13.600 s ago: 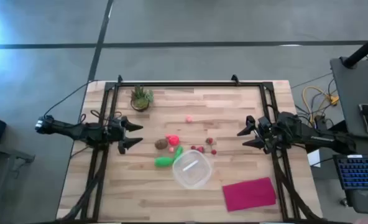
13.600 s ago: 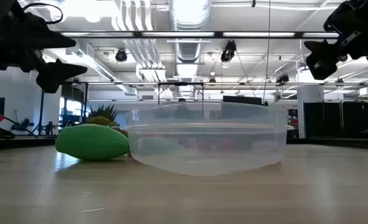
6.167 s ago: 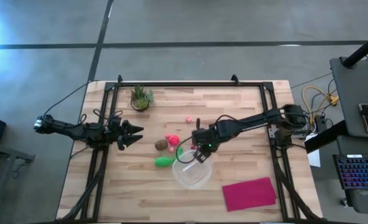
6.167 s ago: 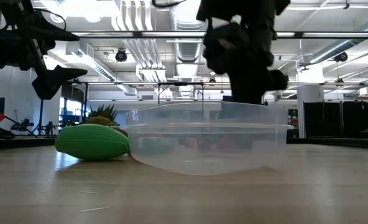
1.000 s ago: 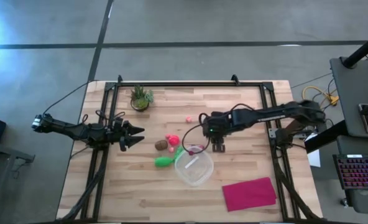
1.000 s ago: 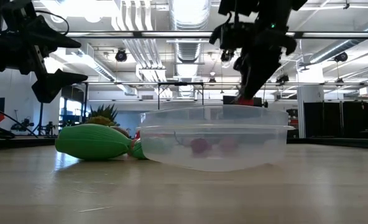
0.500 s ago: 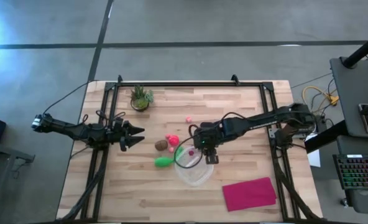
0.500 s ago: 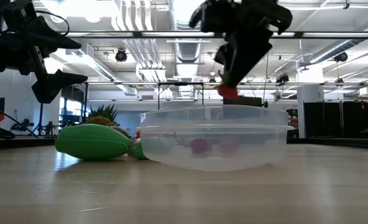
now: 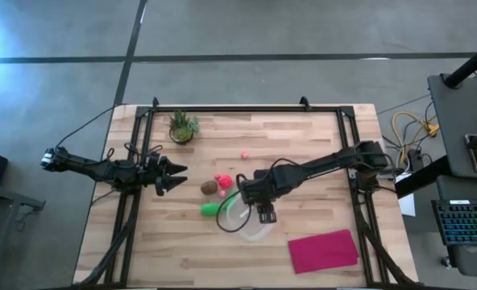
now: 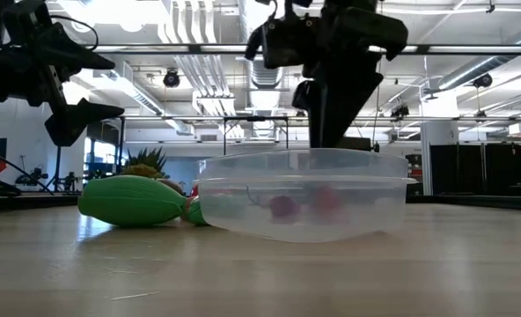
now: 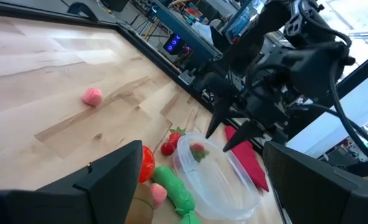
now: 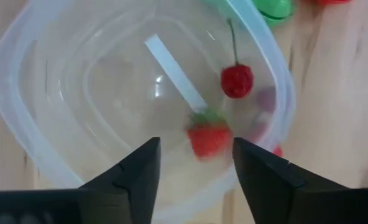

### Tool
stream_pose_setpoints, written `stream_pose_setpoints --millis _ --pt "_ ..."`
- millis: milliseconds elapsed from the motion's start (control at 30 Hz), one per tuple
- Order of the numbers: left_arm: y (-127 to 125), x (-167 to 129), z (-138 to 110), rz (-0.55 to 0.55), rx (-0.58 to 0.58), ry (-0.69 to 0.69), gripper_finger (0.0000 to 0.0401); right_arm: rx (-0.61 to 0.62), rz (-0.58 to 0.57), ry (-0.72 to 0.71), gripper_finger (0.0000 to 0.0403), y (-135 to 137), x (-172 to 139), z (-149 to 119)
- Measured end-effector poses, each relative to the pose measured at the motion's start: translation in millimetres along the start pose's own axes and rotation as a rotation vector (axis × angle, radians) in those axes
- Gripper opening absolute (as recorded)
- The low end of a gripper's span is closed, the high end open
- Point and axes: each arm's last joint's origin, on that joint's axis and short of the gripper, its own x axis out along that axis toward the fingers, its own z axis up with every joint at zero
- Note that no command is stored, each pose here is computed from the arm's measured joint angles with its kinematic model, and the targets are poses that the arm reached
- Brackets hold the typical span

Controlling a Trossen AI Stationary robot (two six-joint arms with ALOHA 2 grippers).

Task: Pick and placing Produce into tupperware
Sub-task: Put the red strawberry into the transparent bin

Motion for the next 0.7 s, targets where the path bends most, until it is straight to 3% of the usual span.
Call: stream_pose_setpoints --millis 167,333,500,700 --pt "0.1 0.1 -0.2 0.002 0.001 0.001 0.0320 0.045 -0.122 0.014 0.0234 -2.9 -3.1 15.4" --pt "0.0 0.1 -0.1 0.001 0.000 0.001 0.0320 0.157 -0.236 0.041 0.0245 -13.8 -29.1 24.2" --pt "0.0 0.1 0.0 0.000 0.000 0.000 0.0320 0.328 -0.255 0.083 0.0224 -37.9 -40.2 20.0" --pt "0.0 0.1 0.0 0.000 0.000 0.000 0.0320 0.496 -0.180 0.213 0.0198 -78.2 -31.4 8.1"
